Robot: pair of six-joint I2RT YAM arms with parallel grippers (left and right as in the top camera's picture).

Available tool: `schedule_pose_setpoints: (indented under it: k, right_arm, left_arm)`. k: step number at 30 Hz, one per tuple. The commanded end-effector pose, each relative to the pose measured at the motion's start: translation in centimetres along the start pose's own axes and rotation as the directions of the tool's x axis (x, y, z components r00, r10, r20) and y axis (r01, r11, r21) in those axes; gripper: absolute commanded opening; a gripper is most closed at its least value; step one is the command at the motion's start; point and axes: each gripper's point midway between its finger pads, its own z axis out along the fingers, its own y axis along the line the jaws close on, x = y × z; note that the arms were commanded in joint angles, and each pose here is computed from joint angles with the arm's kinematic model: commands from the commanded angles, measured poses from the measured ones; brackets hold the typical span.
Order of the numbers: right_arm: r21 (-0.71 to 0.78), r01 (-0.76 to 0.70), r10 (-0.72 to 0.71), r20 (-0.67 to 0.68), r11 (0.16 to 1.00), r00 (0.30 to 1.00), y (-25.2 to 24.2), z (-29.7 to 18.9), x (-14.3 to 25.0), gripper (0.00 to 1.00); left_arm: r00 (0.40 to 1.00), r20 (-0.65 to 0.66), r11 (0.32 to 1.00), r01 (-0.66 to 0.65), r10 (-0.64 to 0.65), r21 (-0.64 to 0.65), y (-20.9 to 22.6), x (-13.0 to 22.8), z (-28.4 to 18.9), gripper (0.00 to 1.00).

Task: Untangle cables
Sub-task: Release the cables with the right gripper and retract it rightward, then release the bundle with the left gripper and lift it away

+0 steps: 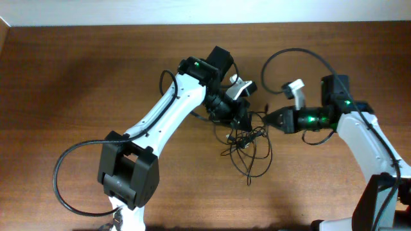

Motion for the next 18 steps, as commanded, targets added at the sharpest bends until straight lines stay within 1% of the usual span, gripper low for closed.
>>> schedule_pose_setpoints:
  k: [1, 3, 5, 8, 11, 12, 13, 14, 16, 18]
  right_arm:
    - [0.244, -0.229, 0.214, 0.086, 0.942, 0.973, -6.3, -2.9, -0.1, 0.04]
    - [0.252, -0.286, 0.255, 0.151, 0.925, 0.955, -7.5, -4.2, -0.8, 0.04]
    - [0.257, -0.321, 0.276, 0.199, 0.912, 0.94, -8.5, -5.4, -1.3, 0.04]
    - [0.256, -0.337, 0.292, 0.198, 0.906, 0.936, -8.5, -5.5, -1.1, 0.05]
    - [0.253, -0.352, 0.312, 0.185, 0.901, 0.932, -8.4, -5.4, -0.6, 0.41]
    - [0.253, -0.354, 0.314, 0.184, 0.9, 0.931, -8.4, -5.4, -0.5, 0.47]
    - [0.252, -0.356, 0.317, 0.182, 0.9, 0.931, -8.4, -5.4, -0.5, 0.56]
    - [0.252, -0.359, 0.321, 0.179, 0.899, 0.93, -8.3, -5.3, -0.4, 0.59]
    - [0.25, -0.373, 0.34, 0.167, 0.893, 0.925, -8.2, -5.3, 0.0, 0.63]
    - [0.248, -0.385, 0.356, 0.157, 0.889, 0.921, -8.1, -5.2, 0.4, 0.64]
  left_arm:
    - [1.0, 0.013, 0.996, 0.0, 0.001, -0.095, 0.9, 0.2, -1.0, 0.0]
    - [1.0, 0.006, 0.989, 0.012, -0.011, -0.147, 1.8, 0.5, -1.1, 0.0]
    - [1.0, 0.002, 0.986, 0.015, -0.015, -0.166, 2.1, 0.6, -1.2, 0.0]
    - [1.0, 0.0, 0.986, 0.001, -0.001, -0.167, 2.1, 0.6, -1.2, 0.0]
    - [1.0, 0.003, 0.976, 0.002, -0.002, -0.218, 3.0, 0.6, -1.4, 0.0]
    - [1.0, 0.003, 0.969, 0.002, -0.002, -0.247, 3.5, 0.6, -1.5, 0.0]
    - [1.0, 0.004, 0.965, 0.0, 0.001, -0.261, 3.7, 0.6, -1.5, 0.0]
    - [1.0, 0.002, 0.965, -0.008, 0.009, -0.261, 3.7, 0.6, -1.5, 0.0]
    - [1.0, -0.001, 0.965, -0.02, 0.02, -0.261, 3.7, 0.6, -1.5, 0.0]
    - [0.999, -0.006, 0.965, -0.041, 0.041, -0.261, 3.7, 0.5, -1.5, 0.0]
